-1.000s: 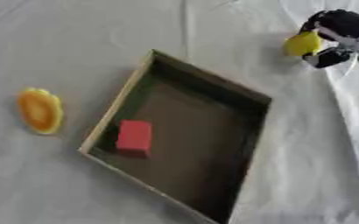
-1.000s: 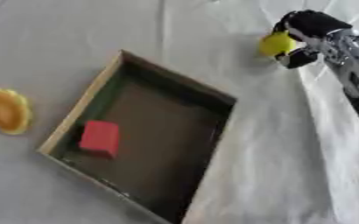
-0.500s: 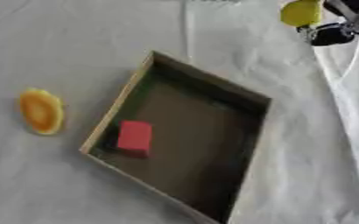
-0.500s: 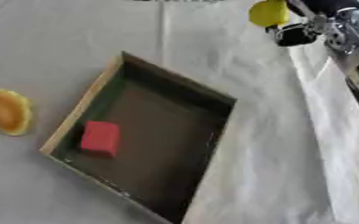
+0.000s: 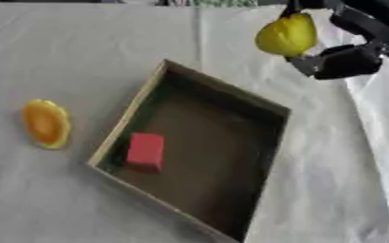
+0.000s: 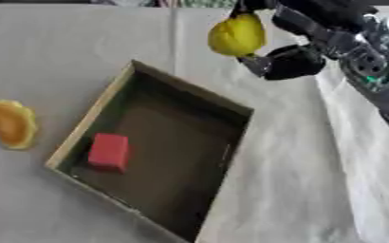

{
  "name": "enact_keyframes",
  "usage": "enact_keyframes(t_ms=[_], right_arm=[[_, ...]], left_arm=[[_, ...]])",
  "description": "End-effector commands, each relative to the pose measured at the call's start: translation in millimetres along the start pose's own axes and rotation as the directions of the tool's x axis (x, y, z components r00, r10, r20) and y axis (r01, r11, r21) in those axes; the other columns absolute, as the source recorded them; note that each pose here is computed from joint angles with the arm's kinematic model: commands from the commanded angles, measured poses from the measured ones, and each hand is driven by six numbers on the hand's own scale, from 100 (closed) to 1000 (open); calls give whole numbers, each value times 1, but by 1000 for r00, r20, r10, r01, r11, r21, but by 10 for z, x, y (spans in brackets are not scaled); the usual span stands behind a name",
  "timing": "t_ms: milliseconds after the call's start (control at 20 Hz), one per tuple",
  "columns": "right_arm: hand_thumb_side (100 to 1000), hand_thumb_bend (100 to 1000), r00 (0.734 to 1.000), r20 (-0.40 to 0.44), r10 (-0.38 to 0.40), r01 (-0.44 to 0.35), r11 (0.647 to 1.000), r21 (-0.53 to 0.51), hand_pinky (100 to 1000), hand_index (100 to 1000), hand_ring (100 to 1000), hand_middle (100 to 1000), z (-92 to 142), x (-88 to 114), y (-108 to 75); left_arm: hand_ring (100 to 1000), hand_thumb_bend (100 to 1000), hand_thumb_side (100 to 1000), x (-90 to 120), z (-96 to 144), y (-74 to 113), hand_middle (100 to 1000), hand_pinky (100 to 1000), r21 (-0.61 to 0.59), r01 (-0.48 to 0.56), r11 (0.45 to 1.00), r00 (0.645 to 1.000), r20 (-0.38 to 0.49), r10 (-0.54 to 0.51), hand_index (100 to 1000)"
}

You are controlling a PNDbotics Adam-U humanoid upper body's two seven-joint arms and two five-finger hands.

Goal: Pick up objects on the table and place them in the box.

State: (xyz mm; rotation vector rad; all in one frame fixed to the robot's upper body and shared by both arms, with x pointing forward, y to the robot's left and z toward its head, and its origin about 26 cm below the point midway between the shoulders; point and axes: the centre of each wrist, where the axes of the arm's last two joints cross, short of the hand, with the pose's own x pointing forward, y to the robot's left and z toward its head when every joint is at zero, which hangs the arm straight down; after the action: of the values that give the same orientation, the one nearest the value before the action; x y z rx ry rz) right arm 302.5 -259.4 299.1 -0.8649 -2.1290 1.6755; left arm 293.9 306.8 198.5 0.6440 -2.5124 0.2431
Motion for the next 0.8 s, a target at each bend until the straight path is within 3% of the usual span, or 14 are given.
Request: enact_keyframes(t_ms=[50, 350, 800], right_arm=[[100, 100, 992, 124, 27, -33, 999, 43, 805, 628, 636, 548, -87, 124, 8], [100, 100, 982, 187, 27, -52, 990, 134, 802, 639, 645, 555, -184, 250, 199], [100, 100, 998, 68, 3, -17, 977, 213, 799, 669, 664, 572, -291, 404, 389]], left_arm=[[736, 234, 623, 72, -82, 12, 737, 756, -20, -6, 1000, 999, 40, 6, 844], [735, 233, 623, 72, -76, 7, 737, 756, -29, -9, 1000, 999, 37, 10, 844], [734, 227, 630, 67, -57, -2, 737, 756, -34, -17, 999, 999, 28, 18, 844]])
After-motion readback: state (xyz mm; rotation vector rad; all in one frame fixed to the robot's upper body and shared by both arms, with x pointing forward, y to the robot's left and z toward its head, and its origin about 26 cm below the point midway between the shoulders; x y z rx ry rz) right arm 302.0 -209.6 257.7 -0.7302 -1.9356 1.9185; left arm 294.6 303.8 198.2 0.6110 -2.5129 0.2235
